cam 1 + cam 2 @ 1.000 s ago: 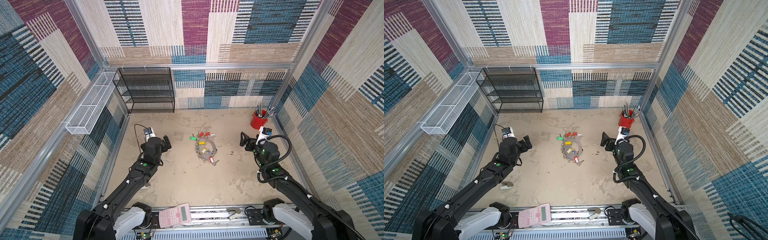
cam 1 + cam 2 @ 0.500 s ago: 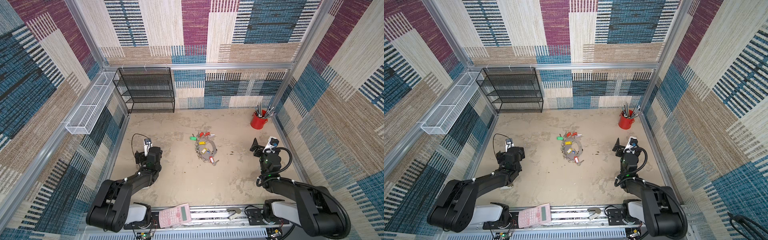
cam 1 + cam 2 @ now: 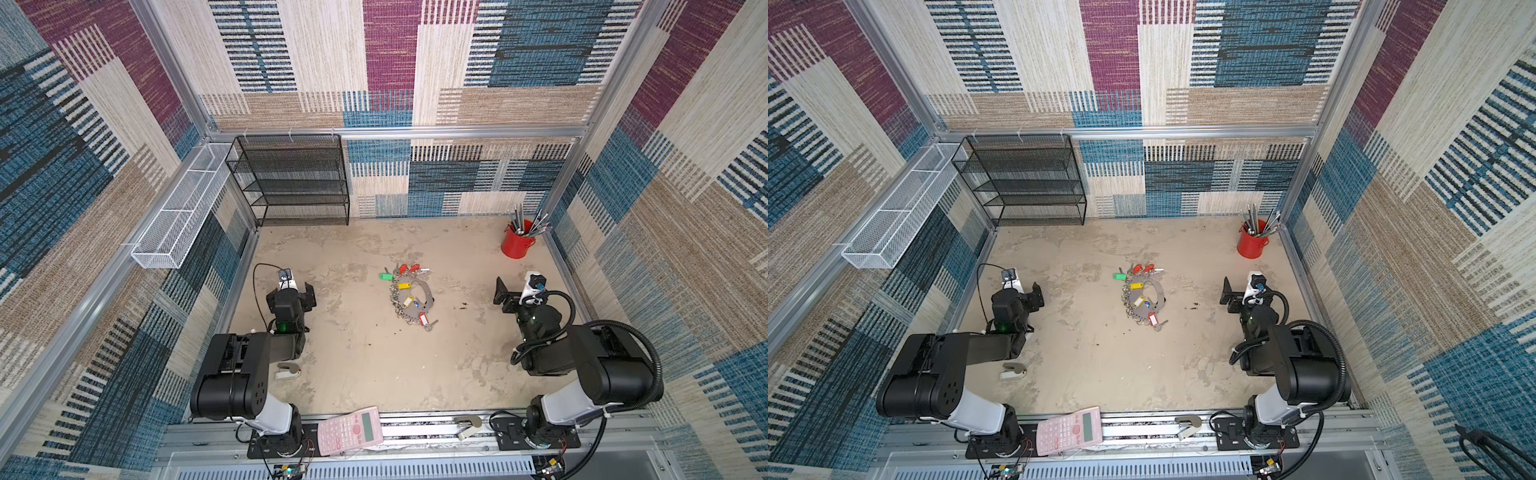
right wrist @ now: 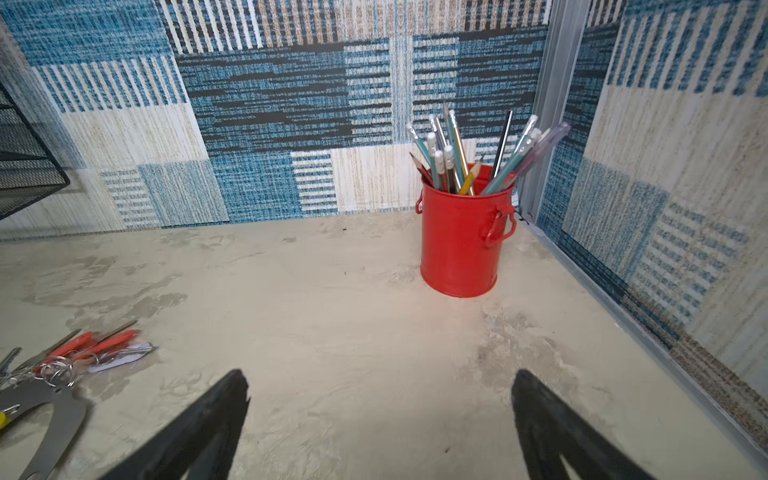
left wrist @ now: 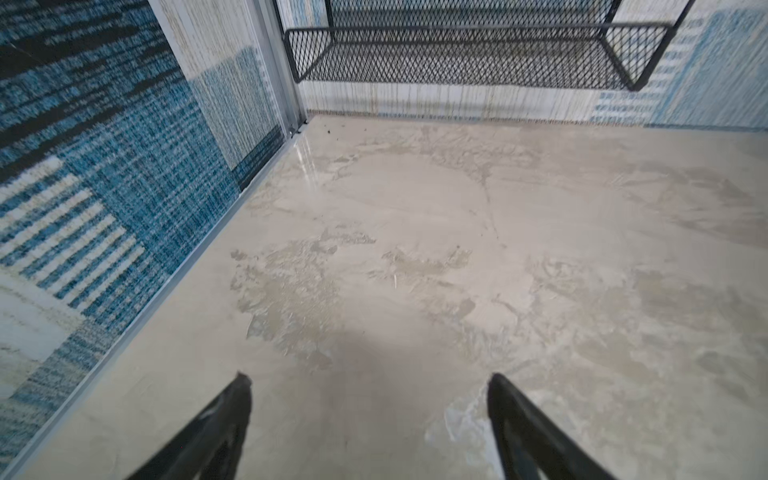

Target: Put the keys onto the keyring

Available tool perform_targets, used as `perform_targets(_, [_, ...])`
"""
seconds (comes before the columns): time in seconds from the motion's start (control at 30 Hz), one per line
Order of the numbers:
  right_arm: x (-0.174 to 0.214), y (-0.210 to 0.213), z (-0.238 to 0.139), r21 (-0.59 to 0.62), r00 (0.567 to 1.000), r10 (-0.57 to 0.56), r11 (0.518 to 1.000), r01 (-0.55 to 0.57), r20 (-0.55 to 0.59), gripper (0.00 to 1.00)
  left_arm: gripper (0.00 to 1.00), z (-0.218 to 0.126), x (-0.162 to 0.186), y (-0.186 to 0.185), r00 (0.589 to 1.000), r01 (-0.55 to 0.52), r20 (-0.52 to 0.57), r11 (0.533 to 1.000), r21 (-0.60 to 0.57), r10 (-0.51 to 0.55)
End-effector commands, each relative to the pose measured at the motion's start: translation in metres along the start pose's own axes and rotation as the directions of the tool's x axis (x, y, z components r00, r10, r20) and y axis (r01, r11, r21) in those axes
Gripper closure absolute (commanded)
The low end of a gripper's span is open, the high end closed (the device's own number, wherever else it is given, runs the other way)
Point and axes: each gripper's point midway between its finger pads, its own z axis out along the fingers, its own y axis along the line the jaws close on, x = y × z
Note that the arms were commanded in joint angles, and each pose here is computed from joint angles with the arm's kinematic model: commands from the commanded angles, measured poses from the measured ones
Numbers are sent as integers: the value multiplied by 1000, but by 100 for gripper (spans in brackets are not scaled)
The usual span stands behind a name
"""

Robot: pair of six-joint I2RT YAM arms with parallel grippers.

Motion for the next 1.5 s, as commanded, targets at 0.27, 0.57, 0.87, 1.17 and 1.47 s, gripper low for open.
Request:
perform_targets(0.27, [-12, 5, -1, -26, 999, -5, 1000, 6, 49, 0, 0, -1, 0, -19, 1000, -24, 5, 994, 103, 24])
perform_targets(0.57, [-11, 5, -1, -26, 999, -5, 1000, 6, 46, 0, 0, 0, 0, -22, 1000, -30, -3, 992, 120, 30])
perform_targets(0.87, [-11, 4, -1, -25, 999, -5, 1000, 6, 46, 0, 0, 1, 1, -22, 1000, -30, -6, 992, 124, 31])
perform_targets(1.17, [-12, 5, -1, -26, 999, -5, 1000, 6, 47, 0, 0, 1, 1, -22, 1000, -28, -8, 992, 127, 29])
perform_targets(1.47, [-11, 5, -1, -26, 999, -5, 1000, 6, 46, 0, 0, 1, 1, -22, 1000, -28, -9, 992, 127, 29])
